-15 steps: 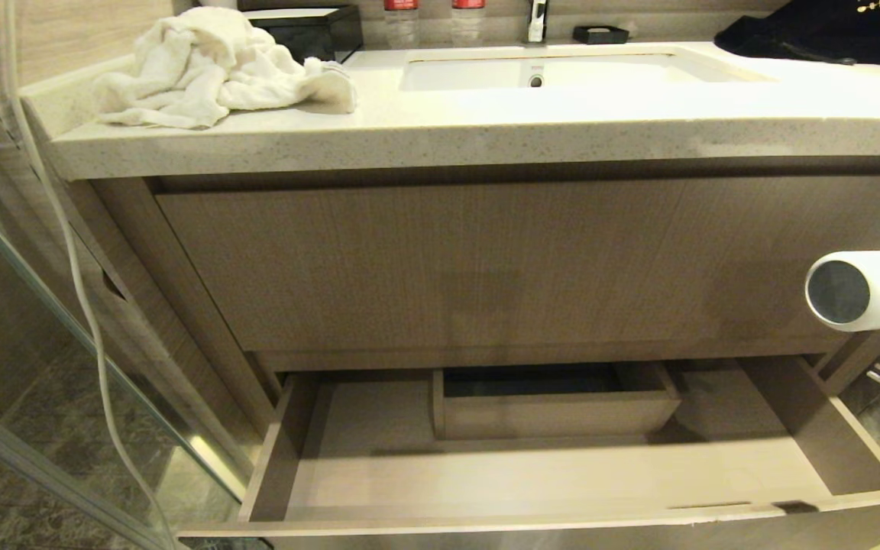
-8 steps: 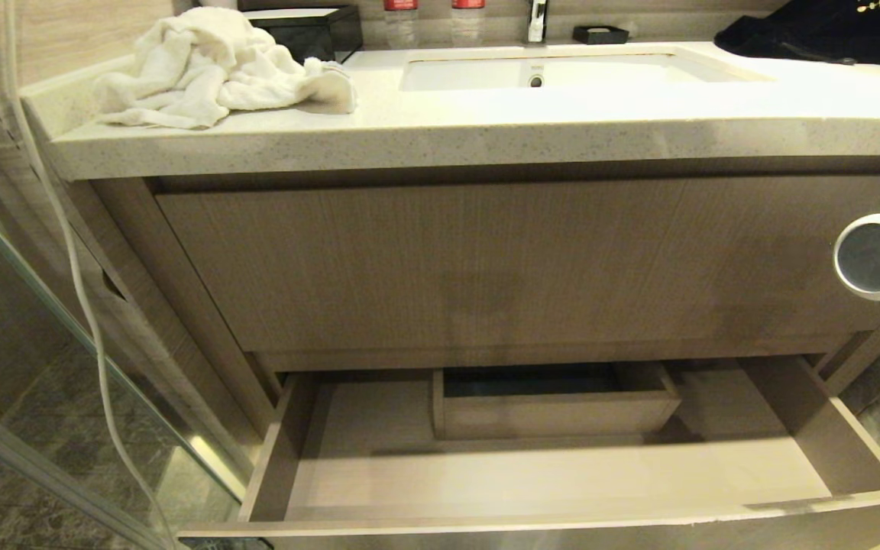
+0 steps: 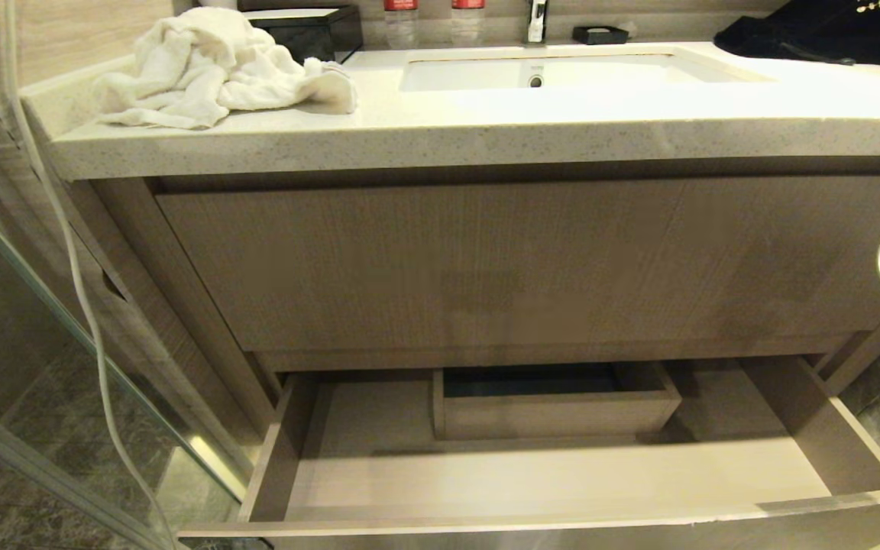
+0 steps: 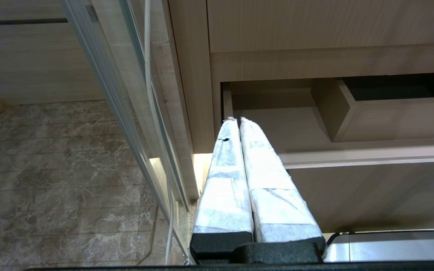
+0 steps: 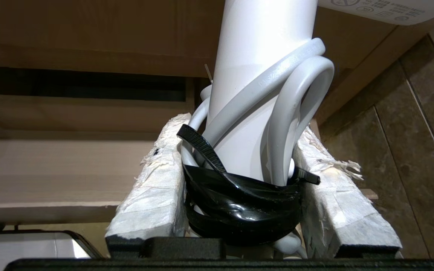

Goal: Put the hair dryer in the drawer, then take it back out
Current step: Place it on the countertop

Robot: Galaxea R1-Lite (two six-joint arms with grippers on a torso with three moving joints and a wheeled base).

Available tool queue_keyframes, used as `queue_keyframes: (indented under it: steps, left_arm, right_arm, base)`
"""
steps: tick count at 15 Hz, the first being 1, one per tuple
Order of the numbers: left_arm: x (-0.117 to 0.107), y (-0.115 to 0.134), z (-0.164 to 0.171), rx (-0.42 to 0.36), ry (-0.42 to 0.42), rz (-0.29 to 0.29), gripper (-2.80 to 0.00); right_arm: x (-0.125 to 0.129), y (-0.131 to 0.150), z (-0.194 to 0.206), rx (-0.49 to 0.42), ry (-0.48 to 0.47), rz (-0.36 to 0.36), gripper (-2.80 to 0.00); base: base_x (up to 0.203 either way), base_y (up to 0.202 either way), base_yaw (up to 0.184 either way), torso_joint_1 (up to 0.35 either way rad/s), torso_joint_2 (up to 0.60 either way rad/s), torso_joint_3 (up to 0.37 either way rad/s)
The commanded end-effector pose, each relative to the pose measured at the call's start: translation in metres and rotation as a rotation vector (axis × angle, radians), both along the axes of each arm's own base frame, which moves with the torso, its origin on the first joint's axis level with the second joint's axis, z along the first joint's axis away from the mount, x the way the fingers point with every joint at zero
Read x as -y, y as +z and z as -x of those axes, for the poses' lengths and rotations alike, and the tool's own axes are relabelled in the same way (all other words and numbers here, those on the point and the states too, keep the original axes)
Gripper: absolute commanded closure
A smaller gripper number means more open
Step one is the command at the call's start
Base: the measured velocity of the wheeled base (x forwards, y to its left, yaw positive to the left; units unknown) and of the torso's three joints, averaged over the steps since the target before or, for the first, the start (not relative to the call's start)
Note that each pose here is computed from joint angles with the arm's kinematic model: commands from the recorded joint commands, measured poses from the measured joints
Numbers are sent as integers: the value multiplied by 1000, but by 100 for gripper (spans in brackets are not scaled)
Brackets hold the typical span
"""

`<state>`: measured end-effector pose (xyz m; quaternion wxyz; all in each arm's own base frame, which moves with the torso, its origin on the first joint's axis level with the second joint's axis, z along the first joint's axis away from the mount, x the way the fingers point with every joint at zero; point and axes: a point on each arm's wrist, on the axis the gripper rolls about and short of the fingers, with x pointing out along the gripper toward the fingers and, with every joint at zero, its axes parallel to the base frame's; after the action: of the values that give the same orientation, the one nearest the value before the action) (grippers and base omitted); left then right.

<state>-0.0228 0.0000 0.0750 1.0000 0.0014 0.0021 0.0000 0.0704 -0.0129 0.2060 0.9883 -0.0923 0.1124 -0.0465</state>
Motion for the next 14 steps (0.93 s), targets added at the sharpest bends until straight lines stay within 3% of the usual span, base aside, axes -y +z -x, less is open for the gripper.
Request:
queue_keyframes:
  steps: [1, 7, 14]
  left_arm:
    - [0, 0, 0, -3, 0, 0, 0]
    - [0, 0, 0, -3, 0, 0, 0]
    - [0, 0, 0, -3, 0, 0, 0]
  right_arm:
    - [-1, -1, 1, 0, 8, 5, 0]
    - [-5, -2, 0, -8, 75, 7, 0]
    - [-6, -4, 1, -9, 83, 7, 0]
  base:
    - [0, 0, 0, 0, 0, 0]
    - [0, 0, 0, 0, 0, 0]
    - [0, 0, 0, 0, 0, 0]
